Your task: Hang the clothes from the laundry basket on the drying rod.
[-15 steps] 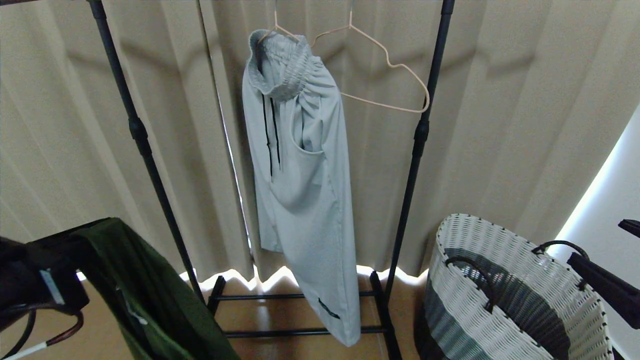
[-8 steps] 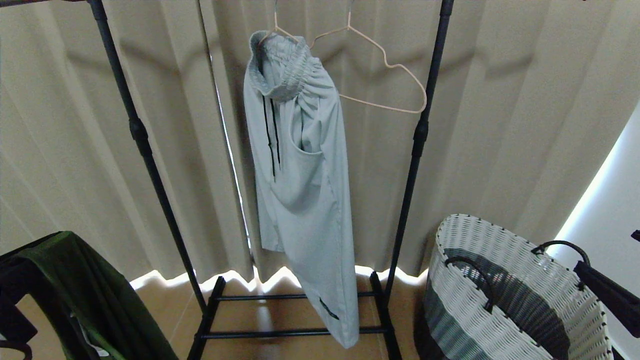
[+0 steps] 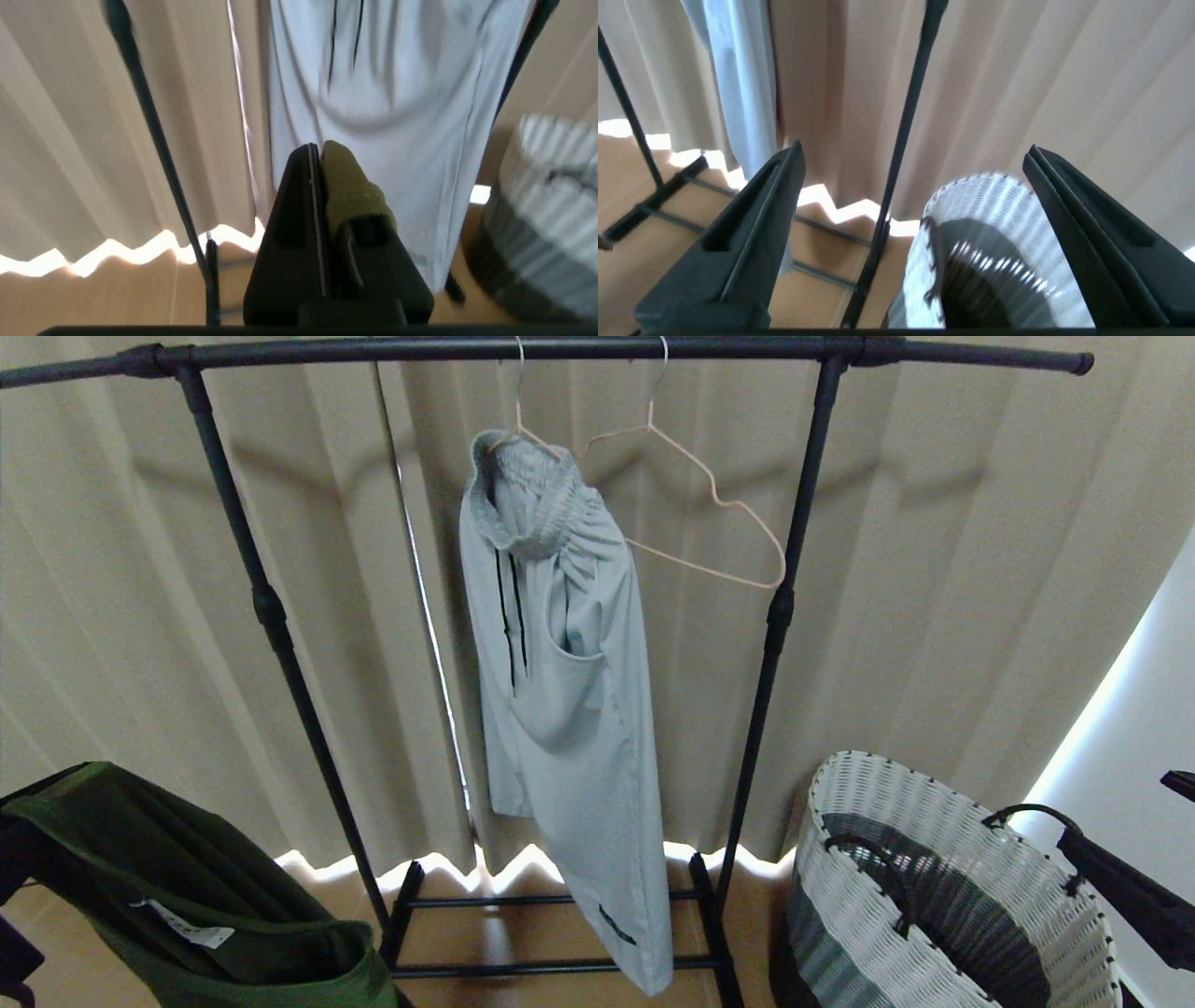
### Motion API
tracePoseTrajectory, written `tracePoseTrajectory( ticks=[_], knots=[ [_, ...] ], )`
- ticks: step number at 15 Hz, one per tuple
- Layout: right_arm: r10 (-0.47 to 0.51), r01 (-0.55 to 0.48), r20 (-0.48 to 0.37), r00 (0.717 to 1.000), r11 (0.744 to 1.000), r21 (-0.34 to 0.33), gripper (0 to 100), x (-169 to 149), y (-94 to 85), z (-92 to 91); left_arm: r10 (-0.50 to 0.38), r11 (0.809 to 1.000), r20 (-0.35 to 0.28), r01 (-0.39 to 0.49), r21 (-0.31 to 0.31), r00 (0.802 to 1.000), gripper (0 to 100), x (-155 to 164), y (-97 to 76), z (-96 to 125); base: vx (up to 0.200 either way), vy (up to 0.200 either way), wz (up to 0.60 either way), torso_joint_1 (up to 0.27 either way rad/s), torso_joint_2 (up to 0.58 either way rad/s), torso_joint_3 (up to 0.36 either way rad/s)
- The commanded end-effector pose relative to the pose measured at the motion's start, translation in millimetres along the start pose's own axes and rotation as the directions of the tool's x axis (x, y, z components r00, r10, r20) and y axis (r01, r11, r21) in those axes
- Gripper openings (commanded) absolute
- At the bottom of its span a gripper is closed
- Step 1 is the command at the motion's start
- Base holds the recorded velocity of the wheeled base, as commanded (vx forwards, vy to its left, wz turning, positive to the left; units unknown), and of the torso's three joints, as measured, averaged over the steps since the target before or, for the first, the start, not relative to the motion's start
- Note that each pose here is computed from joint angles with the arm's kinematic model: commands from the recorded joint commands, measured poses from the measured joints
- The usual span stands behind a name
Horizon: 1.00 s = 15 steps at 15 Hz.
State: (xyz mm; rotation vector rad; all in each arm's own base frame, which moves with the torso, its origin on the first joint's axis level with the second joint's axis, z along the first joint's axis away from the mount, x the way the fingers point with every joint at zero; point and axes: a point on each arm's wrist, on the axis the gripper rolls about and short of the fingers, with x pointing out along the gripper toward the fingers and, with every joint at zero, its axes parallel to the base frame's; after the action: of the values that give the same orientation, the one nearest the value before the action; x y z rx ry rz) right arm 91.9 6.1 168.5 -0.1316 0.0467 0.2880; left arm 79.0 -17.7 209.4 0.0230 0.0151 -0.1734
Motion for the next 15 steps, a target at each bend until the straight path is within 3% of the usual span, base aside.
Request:
tracePoseTrajectory(
  ticks=[1,7,11,15],
  knots=[
    [0.001,-0.001,-0.009,1.0,1.0,0.002,100,1.3,-0.3,-1.0,0.0,1.0,0.011,0.0,-0.001,1.0,0,-2.0,0.1,1.6,0.0,0.0,0.0,0.085,-0.48,-0.344],
    [0.001,-0.001,-0.009,1.0,1.0,0.002,100,1.6,-0.4,-0.7,-0.006,1.0,0.017,0.006,-0.009,1.0,0,1.2,-0.5,3.2,0.0,0.0,0.0,0.127,-0.46,-0.342],
    [0.003,-0.003,-0.019,1.0,1.0,0.005,100,3.6,-0.9,-1.7,-0.007,1.0,-0.03,0.006,-0.017,1.0,0,10.9,-1.2,-1.4,0.0,0.0,0.0,0.163,-0.48,-0.322],
    [0.003,-0.003,-0.019,1.0,1.0,0.005,100,3.6,-0.9,-1.7,-0.007,1.0,-0.035,0.006,-0.017,0.999,0,12.9,-1.4,-2.0,0.0,0.0,0.0,0.189,-0.5,-0.309]
  ],
)
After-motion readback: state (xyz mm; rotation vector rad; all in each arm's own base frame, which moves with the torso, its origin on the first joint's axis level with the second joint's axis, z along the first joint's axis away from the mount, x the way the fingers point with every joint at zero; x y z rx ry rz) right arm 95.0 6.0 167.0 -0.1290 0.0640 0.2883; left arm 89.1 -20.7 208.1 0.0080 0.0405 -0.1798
